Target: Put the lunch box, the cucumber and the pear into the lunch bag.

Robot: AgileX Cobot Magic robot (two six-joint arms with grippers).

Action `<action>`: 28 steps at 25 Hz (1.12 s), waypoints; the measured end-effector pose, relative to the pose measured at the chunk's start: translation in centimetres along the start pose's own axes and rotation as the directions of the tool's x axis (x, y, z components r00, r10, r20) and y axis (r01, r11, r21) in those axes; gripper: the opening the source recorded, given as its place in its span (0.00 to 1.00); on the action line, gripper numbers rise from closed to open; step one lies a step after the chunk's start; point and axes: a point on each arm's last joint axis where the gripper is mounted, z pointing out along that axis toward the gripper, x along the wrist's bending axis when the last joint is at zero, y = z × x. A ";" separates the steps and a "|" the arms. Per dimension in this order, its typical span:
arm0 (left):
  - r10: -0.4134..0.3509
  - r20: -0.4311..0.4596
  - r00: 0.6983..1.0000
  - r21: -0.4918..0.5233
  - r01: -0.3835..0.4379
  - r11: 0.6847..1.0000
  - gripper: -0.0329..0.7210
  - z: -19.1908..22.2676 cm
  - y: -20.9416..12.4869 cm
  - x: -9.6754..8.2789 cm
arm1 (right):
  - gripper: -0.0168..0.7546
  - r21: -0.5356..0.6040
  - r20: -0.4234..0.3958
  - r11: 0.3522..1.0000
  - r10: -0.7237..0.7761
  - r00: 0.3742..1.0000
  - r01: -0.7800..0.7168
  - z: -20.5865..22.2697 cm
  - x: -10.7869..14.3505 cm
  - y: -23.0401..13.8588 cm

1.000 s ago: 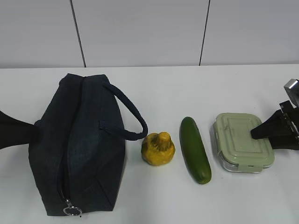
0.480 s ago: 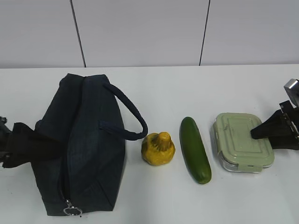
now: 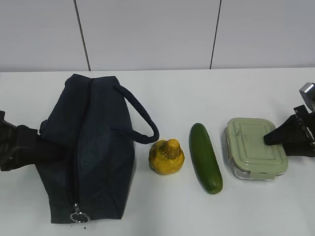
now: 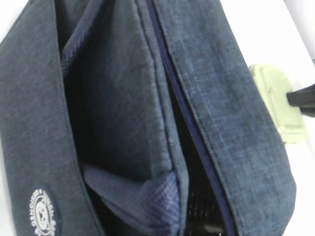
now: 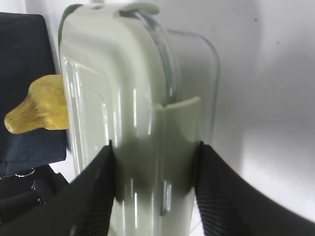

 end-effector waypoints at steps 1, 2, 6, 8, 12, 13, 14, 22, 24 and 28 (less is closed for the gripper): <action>-0.016 0.009 1.000 -0.009 0.016 1.000 0.02 0.0 0.1 -0.1 | 0.49 -0.001 -0.001 1.000 0.001 1.000 -0.001 0.0 0.0 0.0; -0.025 0.014 1.000 -0.015 0.026 1.000 0.02 0.0 0.1 -0.1 | 0.49 -0.004 0.000 1.000 0.001 1.000 -0.001 0.0 0.0 0.0; -0.043 0.029 0.999 -0.029 0.044 0.999 0.02 0.0 0.3 -0.3 | 0.49 -0.015 0.000 1.000 0.005 1.000 -0.005 0.0 0.0 0.1; -0.045 0.033 0.998 -0.032 0.046 0.998 0.02 0.0 0.3 -0.3 | 0.49 -0.020 0.003 1.000 0.001 1.000 -0.001 -0.1 0.1 0.2; -0.047 0.036 0.998 -0.036 0.048 0.998 0.02 0.0 0.3 -0.3 | 0.49 -0.059 0.040 0.998 -0.024 0.999 0.026 -0.8 0.8 0.5; -0.047 0.036 0.998 -0.036 0.049 0.998 0.02 0.0 0.3 -0.3 | 0.49 -0.068 0.046 0.997 -0.027 0.999 0.030 -1.0 1.0 0.6; -0.048 0.037 0.998 -0.036 0.049 0.998 0.02 0.0 0.3 -0.3 | 0.49 -0.076 0.051 0.996 -0.034 0.998 0.038 -1.2 1.2 0.7; -0.036 0.036 0.999 -0.037 0.037 0.999 0.02 0.0 0.3 -0.3 | 0.49 -0.165 0.035 0.985 -0.049 0.998 0.054 -2.5 3.3 1.2; -0.036 0.036 0.999 -0.037 0.037 0.999 0.02 0.0 0.3 -0.3 | 0.49 -0.189 0.022 0.981 -0.037 0.999 0.041 -2.8 3.8 1.4; -0.036 0.037 0.999 -0.037 0.037 0.999 0.02 0.0 0.3 -0.3 | 0.49 -0.221 0.005 0.974 -0.043 0.999 0.043 -3.1 5.0 1.6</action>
